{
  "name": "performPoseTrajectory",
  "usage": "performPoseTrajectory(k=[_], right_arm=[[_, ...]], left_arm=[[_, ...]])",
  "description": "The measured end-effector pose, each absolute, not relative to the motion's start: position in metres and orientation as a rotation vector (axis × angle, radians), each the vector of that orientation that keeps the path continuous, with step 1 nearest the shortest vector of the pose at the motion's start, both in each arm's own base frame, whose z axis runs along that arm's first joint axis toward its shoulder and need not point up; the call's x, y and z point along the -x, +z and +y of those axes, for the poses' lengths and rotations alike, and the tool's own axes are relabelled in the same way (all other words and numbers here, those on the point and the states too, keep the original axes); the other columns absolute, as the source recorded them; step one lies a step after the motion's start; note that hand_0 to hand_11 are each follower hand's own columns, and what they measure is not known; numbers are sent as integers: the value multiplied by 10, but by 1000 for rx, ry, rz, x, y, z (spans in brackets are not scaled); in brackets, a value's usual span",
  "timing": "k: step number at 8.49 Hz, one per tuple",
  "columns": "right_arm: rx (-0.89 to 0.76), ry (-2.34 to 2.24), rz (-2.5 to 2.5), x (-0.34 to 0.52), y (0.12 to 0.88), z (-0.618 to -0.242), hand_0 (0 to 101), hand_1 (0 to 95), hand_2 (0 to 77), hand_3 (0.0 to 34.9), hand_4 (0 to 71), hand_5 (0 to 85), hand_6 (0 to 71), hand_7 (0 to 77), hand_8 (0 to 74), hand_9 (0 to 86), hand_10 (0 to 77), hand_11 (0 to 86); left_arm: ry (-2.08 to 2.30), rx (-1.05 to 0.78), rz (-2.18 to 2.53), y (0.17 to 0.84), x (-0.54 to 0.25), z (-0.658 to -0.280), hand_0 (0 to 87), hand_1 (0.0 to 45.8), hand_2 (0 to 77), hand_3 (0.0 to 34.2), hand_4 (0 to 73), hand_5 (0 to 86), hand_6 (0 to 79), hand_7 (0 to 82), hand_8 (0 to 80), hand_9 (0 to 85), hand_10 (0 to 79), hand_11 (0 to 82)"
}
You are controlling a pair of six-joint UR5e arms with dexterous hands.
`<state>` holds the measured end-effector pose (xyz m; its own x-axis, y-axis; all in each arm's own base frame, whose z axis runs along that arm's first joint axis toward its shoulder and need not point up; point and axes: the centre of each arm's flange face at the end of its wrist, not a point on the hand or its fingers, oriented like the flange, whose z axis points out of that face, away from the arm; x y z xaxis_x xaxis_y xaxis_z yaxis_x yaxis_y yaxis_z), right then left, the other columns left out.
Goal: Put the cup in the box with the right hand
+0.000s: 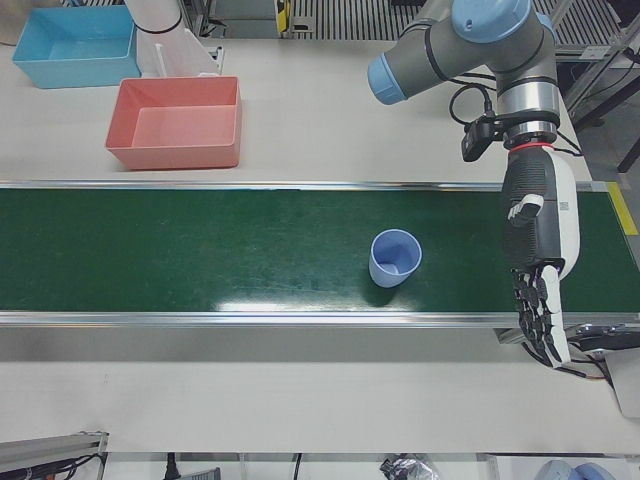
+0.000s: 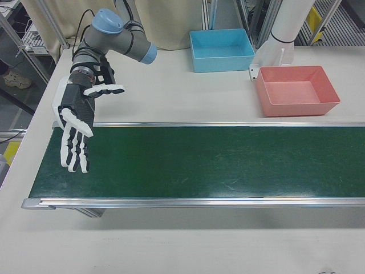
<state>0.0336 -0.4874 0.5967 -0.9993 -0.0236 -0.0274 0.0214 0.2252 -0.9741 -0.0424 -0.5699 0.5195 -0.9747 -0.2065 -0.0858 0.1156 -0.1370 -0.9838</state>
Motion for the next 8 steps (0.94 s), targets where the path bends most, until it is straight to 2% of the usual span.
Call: performPoseTrajectory(k=[2, 8], right_arm=[[2, -1934, 2431, -33, 597, -487, 517, 196, 114, 160, 65, 65, 11, 93, 44, 27, 49, 87], [2, -1934, 2430, -34, 597, -487, 516, 196, 114, 161, 82, 65, 16, 93, 44, 27, 49, 87]], left_arm=[[-2218, 103, 1907, 520, 42, -570, 0, 5, 5, 0, 0, 0, 0, 0, 0, 5, 0, 0], [-2217, 104, 1909, 520, 42, -570, 0, 5, 5, 0, 0, 0, 0, 0, 0, 5, 0, 0]])
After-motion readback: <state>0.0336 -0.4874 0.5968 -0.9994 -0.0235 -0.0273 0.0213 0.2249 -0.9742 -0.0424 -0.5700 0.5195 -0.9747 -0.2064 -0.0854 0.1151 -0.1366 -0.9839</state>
